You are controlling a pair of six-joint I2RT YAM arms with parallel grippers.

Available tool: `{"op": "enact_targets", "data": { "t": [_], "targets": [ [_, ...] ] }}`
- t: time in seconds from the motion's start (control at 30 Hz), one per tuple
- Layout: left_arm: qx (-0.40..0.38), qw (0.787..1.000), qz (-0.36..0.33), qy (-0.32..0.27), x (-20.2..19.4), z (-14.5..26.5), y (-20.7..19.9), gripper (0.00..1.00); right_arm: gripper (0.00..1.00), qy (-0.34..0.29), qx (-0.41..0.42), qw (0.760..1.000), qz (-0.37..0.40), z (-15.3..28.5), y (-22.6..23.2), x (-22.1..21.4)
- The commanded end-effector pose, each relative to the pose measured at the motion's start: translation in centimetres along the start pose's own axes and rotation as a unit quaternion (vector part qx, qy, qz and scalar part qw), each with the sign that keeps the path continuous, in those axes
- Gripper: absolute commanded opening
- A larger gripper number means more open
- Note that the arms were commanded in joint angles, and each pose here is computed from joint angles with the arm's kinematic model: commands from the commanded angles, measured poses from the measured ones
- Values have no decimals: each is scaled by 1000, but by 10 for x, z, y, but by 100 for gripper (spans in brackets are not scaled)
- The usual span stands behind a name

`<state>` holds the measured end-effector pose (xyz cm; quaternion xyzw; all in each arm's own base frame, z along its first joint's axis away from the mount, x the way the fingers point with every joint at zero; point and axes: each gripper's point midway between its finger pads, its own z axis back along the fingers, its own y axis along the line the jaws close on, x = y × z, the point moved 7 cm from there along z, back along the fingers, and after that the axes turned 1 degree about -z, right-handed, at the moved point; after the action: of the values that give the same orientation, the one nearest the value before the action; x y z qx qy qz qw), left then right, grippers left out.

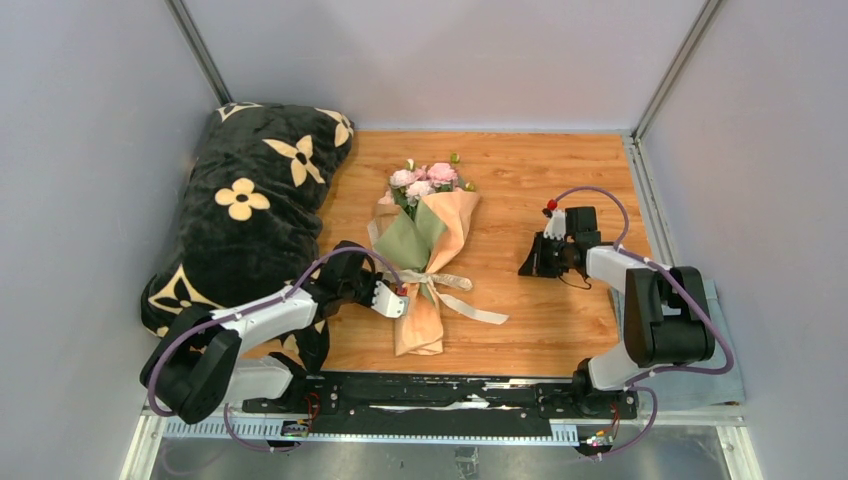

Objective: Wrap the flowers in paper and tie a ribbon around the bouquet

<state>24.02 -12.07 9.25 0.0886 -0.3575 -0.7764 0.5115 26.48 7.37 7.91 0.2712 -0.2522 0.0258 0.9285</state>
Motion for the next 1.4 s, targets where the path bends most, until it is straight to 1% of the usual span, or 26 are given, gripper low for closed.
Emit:
{"op": "enact_targets", "data": {
  "t": [0.0, 0.03, 0.1, 0.13, 0.17, 0.2, 0.23, 0.27, 0.3, 0.33, 0.47, 0.53, 0.57, 0.63, 0.73, 0.8, 0.87, 1.03, 1.1, 1.13, 1.17, 1.2, 1.23, 1.27, 1.3, 1.37],
  "targets": [
    [-21, 1000, -6, 17, -8, 4, -11, 0, 0, 4, -22, 1000, 2, 0, -8, -1],
    [-20, 1000, -3, 4, -4, 6, -8, 0, 0, 0, -3, 1000, 13, 1, -4, 1],
    [-15, 1000, 3, -12, 1, 9, -2, 0, 0, -9, 70, 996, 53, 3, 13, 7],
    [-12, 1000, 6, -17, 3, 9, 1, 0, 6, -16, 103, 991, 88, 5, 23, 11],
    [-9, 1000, 10, -16, 3, 9, 3, 0, 17, -26, 119, 986, 115, 5, 34, 14],
    [-7, 1000, 11, -13, 2, 9, 4, 0, 31, -41, 138, 978, 150, 6, 45, 18],
    [-7, 1000, 8, -11, 2, 9, 4, 0, 53, -49, 153, 969, 186, 4, 57, 17],
    [-7, 1000, 6, -11, 2, 10, 4, 0, 64, -51, 163, 959, 228, 2, 67, 15],
    [-7, 1000, 3, -12, 2, 11, 4, 0, 69, -49, 174, 945, 273, -2, 76, 11],
    [-6, 1000, 0, -14, 3, 11, 4, 0, 71, -46, 181, 935, 301, -7, 83, 9],
    [-4, 1000, -5, -18, 3, 12, 5, 0, 73, -22, 239, 895, 376, -22, 105, 10],
    [0, 1000, -7, -16, 3, 12, 6, 0, 73, 19, 266, 882, 388, -29, 113, 7],
    [3, 1000, -8, -14, 3, 13, 7, 0, 73, 46, 266, 879, 392, -33, 114, 4],
    [4, 1000, -11, -11, 2, 14, 8, 0, 71, 75, 272, 872, 399, -42, 118, 1],
    [5, 1000, -9, -9, 1, 14, 7, 0, 63, 117, 288, 865, 394, -50, 122, -8],
    [4, 1000, -9, -10, 1, 14, 6, 0, 60, 138, 293, 861, 391, -54, 124, -12],
    [6, 1000, -9, -9, 1, 14, 5, 0, 60, 153, 289, 862, 387, -59, 124, -14],
    [8, 1000, -10, -8, 0, 13, 3, 0, 63, 162, 294, 867, 367, -69, 122, -22],
    [10, 1000, -10, -9, 0, 13, 3, 0, 61, 168, 283, 872, 363, -73, 121, -26],
    [11, 1000, -9, -9, 0, 13, 3, 0, 57, 168, 277, 874, 362, -76, 119, -27],
    [11, 1000, -9, -9, 0, 13, 3, 0, 50, 168, 269, 877, 360, -77, 118, -26],
    [10, 1000, -9, -8, 0, 13, 3, 0, 39, 166, 263, 880, 360, -77, 117, -25],
    [11, 1000, -10, -5, -1, 14, 3, 0, 21, 166, 249, 885, 358, -78, 115, -24],
    [12, 1000, -12, -1, -2, 14, 4, 0, 5, 165, 233, 891, 352, -78, 113, -21],
    [13, 1000, -13, 6, -4, 15, 4, 0, 0, 167, 216, 900, 341, -78, 109, -18],
    [14, 1000, -17, 23, -11, 16, 5, 0, 0, 167, 176, 923, 299, -75, 98, -12]
  ]
}}
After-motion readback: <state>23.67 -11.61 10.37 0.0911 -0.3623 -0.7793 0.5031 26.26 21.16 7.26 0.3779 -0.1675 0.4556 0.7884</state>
